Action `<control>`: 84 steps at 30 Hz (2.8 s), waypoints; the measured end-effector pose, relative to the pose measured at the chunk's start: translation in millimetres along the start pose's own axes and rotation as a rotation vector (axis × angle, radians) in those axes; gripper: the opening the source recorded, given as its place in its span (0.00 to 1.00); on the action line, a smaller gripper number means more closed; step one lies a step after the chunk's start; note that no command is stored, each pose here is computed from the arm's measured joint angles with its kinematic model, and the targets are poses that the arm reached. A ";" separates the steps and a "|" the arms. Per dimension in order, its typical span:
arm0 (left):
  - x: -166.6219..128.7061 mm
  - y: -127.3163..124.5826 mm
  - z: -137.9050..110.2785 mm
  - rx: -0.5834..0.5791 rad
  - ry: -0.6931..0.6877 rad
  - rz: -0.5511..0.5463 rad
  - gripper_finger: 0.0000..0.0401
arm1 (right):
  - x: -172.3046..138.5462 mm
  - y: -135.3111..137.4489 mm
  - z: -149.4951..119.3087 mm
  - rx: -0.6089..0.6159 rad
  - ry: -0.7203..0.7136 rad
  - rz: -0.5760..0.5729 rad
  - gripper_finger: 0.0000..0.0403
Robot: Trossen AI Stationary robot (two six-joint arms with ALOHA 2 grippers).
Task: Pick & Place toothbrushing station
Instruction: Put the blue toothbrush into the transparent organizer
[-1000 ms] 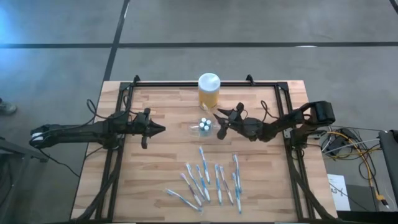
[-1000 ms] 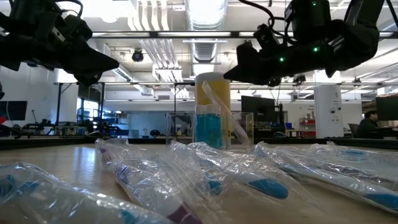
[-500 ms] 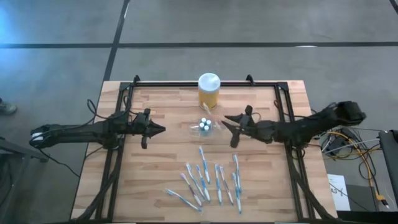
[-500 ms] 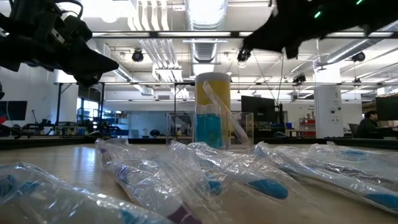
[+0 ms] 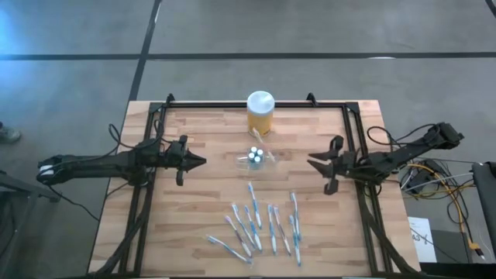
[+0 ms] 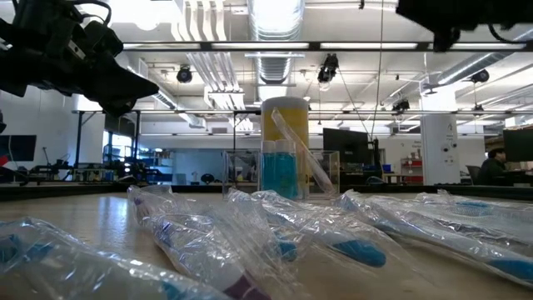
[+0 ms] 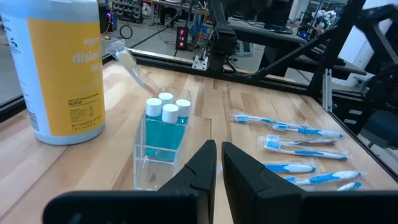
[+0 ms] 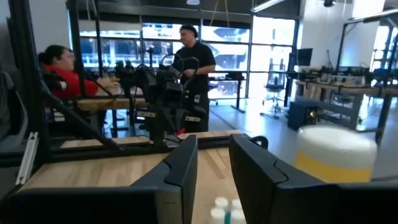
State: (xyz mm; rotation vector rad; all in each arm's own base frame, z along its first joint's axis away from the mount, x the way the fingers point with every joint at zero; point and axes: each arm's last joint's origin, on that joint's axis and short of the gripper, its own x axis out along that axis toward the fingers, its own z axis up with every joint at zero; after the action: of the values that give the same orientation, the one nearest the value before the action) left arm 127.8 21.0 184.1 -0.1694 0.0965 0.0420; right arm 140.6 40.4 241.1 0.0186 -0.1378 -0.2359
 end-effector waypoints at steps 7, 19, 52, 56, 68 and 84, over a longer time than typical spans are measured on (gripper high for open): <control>0.0 0.1 -0.4 0.001 0.001 0.000 0.07 | -22.4 -13.9 -35.1 0.075 0.002 0.006 0.18; 0.0 -0.2 1.0 -0.001 -0.014 -0.002 0.07 | -32.9 -17.5 -50.0 0.053 -0.028 0.109 0.09; 0.0 -0.2 1.3 -0.033 -0.017 -0.002 0.07 | 16.8 14.6 0.8 0.301 0.710 -0.178 0.02; 0.0 -0.2 1.3 -0.058 -0.017 -0.003 0.07 | 28.3 27.5 -8.5 0.302 0.929 -0.283 0.02; 0.0 -0.2 1.6 -0.060 -0.020 -0.003 0.07 | 64.3 73.9 -65.5 0.271 1.325 -0.189 0.02; 0.0 -0.3 1.6 -0.059 -0.020 -0.004 0.07 | 76.1 81.4 -95.2 0.375 1.394 -0.235 0.46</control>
State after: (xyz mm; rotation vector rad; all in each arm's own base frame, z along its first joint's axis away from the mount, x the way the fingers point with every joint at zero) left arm 127.9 21.0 185.7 -0.2281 0.0754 0.0428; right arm 245.9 102.0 159.8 0.5619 1.2168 -0.3825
